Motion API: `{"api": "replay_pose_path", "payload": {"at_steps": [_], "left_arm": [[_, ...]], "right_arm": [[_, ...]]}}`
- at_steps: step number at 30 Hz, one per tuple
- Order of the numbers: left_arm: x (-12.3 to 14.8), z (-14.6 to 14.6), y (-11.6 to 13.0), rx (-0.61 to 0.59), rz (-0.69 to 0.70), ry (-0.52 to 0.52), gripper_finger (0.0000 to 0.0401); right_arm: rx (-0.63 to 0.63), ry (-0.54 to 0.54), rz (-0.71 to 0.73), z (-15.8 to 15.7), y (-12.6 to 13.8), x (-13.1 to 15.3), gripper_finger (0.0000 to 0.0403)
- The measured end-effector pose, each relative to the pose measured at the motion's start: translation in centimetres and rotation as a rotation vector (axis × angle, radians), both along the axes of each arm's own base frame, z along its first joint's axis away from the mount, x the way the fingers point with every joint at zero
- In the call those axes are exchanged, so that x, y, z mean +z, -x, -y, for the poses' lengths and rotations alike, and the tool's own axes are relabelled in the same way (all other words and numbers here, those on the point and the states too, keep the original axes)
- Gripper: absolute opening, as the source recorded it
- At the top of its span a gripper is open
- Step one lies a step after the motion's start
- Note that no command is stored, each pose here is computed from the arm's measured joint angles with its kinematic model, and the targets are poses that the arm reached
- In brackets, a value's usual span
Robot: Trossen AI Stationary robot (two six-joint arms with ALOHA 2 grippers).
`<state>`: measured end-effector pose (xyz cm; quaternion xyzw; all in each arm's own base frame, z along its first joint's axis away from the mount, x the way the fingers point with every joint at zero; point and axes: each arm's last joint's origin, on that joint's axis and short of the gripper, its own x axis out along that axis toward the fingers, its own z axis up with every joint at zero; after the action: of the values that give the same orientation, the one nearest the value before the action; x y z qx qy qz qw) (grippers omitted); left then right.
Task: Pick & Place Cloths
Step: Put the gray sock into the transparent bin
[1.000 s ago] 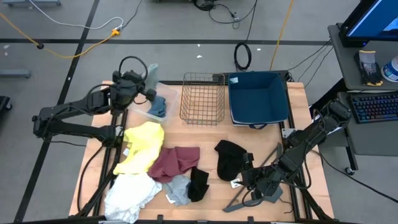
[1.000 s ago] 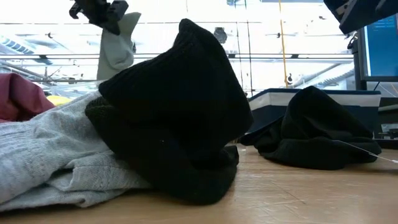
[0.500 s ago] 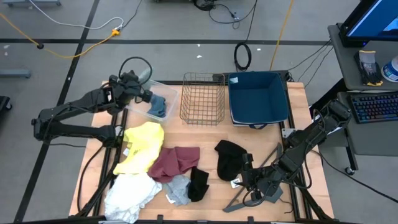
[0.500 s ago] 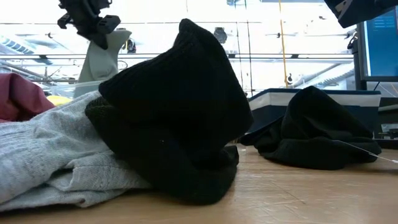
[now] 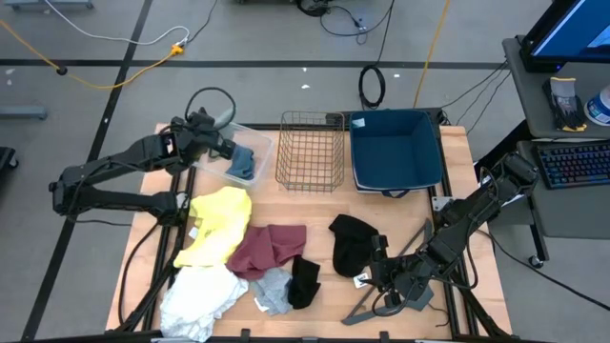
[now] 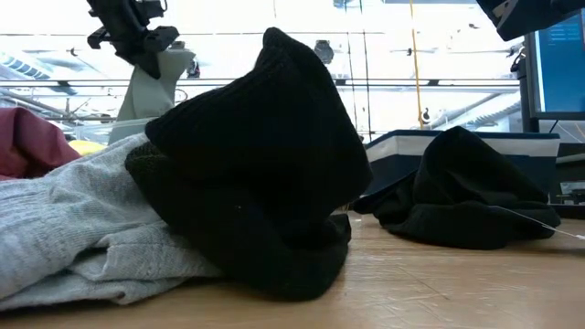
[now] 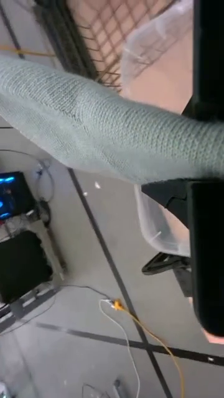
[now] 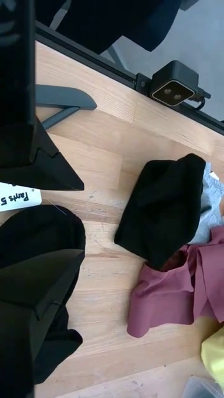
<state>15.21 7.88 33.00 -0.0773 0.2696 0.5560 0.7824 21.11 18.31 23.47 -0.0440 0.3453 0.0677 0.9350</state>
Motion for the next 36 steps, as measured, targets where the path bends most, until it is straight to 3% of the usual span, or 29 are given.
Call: {"api": "replay_pose_path", "payload": {"at_steps": [10, 20, 36], "left_arm": [[-2.7, -0.9, -2.5, 0.001, -0.156, 0.103, 0.0], [-4.7, -2.3, -2.2, 0.044, -0.254, 0.29, 0.0], [-7.8, -4.4, -3.3, -0.019, -0.344, 0.564, 0.0]], "right_arm": [[0.0, 0.0, 0.0, 0.0, 0.0, 0.0, 0.0155], [-0.005, -0.005, -0.001, 0.0, 0.0, 0.0, 0.0155], [-0.005, -0.005, -0.001, 0.0, 0.0, 0.0, 0.0155]]}}
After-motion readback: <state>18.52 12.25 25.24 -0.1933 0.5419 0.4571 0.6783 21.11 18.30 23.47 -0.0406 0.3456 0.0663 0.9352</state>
